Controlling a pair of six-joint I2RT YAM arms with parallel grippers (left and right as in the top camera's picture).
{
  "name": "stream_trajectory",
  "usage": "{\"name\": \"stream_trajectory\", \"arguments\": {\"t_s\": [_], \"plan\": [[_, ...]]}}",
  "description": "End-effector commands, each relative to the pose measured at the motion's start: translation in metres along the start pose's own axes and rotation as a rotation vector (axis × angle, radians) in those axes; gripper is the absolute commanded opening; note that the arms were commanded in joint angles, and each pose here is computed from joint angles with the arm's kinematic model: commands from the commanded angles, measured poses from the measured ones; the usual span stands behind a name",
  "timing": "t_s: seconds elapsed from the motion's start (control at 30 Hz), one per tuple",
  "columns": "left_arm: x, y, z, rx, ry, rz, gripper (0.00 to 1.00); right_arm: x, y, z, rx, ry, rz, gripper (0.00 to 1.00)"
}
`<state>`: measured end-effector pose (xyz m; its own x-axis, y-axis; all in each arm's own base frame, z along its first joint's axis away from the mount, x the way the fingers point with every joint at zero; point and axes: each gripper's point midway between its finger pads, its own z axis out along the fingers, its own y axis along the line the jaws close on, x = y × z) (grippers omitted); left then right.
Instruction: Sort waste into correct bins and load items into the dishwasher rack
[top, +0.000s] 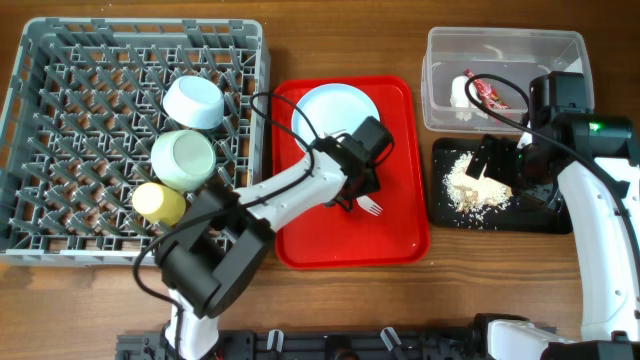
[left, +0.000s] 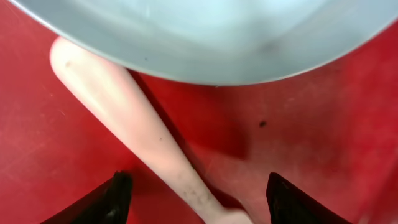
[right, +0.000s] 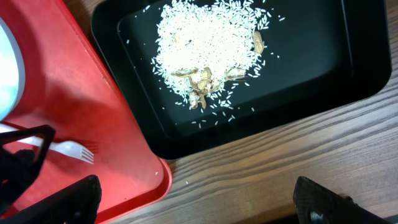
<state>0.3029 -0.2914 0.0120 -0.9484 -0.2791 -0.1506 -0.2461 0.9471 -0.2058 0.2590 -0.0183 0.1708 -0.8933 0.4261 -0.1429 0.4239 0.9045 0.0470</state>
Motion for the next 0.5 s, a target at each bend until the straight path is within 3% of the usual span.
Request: {"name": "stream_trajectory", "arguments": {"t_s": [0.0,0.03,0.13,0.23,0.47], "plan": [[0.007,0.018,0.019,-0.104,-0.007,-0.006,0.59,-0.005,-0.002,-0.005,0.008,-0.029,-0.006,1.0],[0.01,0.025,0.018,-0.13,0.006,-0.004,0.57,-0.005,-0.002,-0.005,0.008,-0.029,-0.006,1.0],[0.017,0.044,0.015,-0.212,0.028,0.003,0.25,-0.005,-0.002,-0.005,0.008,-0.029,-0.006,1.0],[0.02,0.05,0.014,-0.236,0.041,0.005,0.04,-0.005,-0.002,-0.005,0.008,-0.029,-0.006,1.0],[0.015,0.056,-0.01,-0.243,0.038,-0.001,0.04,-0.003,-0.003,-0.005,0.01,-0.024,-0.006,1.0]]}}
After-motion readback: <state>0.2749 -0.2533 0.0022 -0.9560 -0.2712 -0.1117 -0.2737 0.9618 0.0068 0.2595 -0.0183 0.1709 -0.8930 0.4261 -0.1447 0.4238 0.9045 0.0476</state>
